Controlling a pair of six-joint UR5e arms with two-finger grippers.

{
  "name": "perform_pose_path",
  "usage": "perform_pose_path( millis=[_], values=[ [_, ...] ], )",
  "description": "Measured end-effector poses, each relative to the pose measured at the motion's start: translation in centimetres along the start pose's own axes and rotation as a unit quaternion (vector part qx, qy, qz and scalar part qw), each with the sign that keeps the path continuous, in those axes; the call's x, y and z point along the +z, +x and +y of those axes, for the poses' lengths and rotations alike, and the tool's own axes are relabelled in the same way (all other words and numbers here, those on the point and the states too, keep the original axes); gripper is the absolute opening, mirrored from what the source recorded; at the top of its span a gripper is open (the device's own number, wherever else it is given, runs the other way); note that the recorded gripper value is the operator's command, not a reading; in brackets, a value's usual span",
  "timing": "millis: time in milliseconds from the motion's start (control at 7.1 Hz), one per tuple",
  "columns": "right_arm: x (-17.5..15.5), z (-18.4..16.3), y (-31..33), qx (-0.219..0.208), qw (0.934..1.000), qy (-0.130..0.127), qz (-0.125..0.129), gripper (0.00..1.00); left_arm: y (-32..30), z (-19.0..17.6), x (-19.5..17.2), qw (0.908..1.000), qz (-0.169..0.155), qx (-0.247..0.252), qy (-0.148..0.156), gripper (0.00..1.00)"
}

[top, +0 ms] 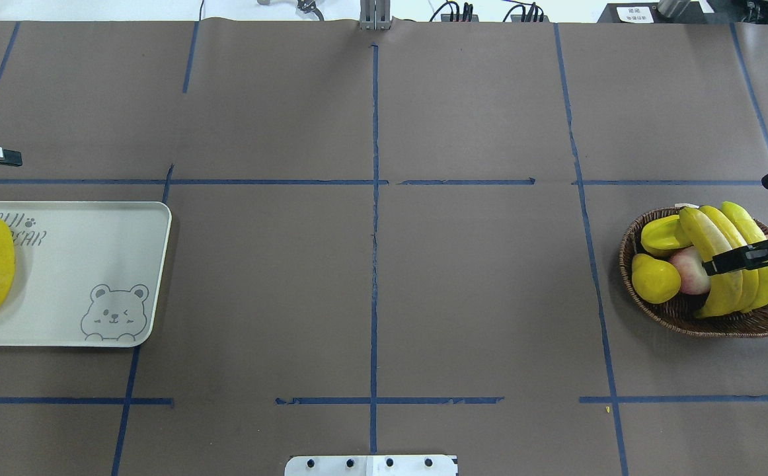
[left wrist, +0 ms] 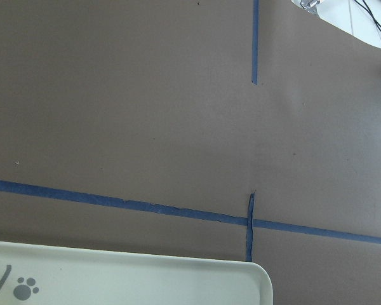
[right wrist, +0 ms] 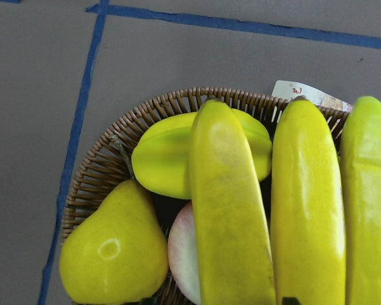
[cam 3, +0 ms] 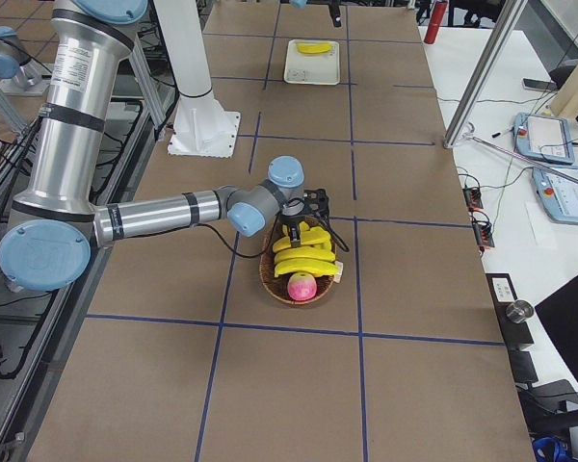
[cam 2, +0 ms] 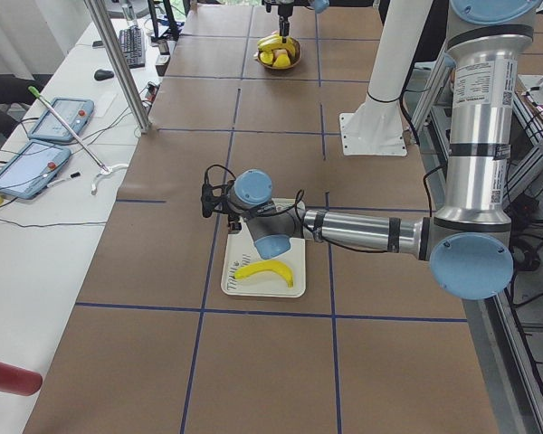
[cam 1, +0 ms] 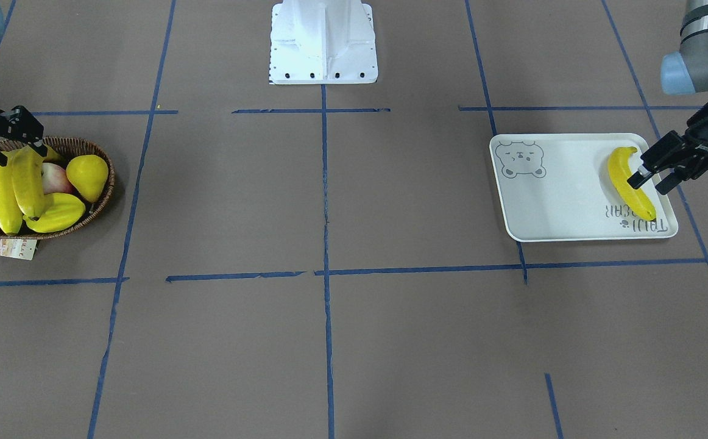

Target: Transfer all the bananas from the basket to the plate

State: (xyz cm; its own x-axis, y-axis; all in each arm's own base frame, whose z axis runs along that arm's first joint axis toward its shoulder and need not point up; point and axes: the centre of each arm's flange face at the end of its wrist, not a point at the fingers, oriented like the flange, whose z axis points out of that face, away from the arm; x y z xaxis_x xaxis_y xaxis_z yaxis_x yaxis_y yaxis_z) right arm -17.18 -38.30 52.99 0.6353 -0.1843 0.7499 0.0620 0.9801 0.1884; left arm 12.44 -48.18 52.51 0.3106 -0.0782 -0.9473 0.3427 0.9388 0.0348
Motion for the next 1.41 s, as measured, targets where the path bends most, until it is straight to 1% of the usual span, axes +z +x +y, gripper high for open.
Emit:
perform_pose_path(
  millis=[705,846,987,1128,1268,1409],
  values=[
    [0.77,0.20,0.08,-0.001,1.0000,-0.009,0.000,0.64,0.00,0.01,0.05,1.0000,0.000,0.001,0.000,1.00],
    [0.88,0.22,0.20,-0.001,0.9999,-0.010,0.001,0.62,0.02,0.01,0.04,1.0000,0.000,0.001,-0.001,1.00],
    [0.98,0.23,0.29,0.000,0.9999,-0.011,0.002,0.50,0.00,0.03,0.03,1.0000,0.000,0.001,-0.001,1.00],
    [1.05,0.24,0.35,0.000,0.9999,-0.011,0.003,0.29,0.01,0.03,0.03,1.0000,0.000,0.001,-0.001,1.00],
    [1.10,0.25,0.39,0.000,0.9999,-0.012,0.003,0.16,0.01,0.05,0.06,1.0000,0.000,0.001,-0.001,1.00],
    [1.09,0.24,0.37,0.000,0.9999,-0.011,0.003,0.06,-0.05,0.06,0.10,1.0000,0.000,0.001,-0.002,1.00]
  ],
)
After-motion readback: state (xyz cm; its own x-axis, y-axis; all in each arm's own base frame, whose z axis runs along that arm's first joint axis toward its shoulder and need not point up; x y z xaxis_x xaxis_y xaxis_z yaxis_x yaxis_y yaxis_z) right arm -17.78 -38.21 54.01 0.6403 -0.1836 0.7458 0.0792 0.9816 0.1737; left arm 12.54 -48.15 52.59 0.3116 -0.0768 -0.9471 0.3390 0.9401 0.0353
